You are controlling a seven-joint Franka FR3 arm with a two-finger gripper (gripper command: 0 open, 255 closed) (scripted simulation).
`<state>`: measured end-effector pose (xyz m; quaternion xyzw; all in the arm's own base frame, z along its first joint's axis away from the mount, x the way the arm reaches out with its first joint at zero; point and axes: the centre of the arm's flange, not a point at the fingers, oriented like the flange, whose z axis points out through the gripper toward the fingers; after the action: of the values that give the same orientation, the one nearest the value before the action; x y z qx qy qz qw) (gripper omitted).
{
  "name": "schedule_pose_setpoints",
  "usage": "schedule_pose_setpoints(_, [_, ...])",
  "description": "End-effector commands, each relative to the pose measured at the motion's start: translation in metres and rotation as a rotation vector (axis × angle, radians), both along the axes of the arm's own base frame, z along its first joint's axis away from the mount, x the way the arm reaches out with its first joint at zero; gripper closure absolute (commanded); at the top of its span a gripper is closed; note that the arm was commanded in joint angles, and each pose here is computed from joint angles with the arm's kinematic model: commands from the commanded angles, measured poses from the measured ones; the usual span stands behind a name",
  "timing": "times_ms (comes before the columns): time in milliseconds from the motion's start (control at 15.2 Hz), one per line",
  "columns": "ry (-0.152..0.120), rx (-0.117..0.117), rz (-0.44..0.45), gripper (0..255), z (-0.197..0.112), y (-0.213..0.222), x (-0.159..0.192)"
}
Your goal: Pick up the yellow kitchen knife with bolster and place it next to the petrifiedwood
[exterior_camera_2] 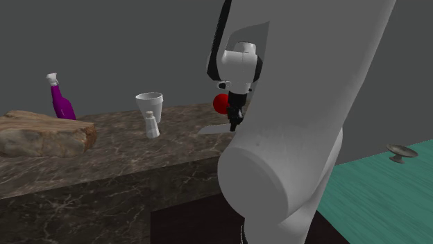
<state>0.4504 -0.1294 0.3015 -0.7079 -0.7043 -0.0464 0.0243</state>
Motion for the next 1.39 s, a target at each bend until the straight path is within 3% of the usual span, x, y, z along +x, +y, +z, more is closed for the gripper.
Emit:
schedule_pose_setpoints(0, [0.0,0.0,0.0,255,0.0,0.0,0.0])
schedule_pose_setpoints(1320, [0.0,0.0,0.0,255,0.105,0.0,0.0])
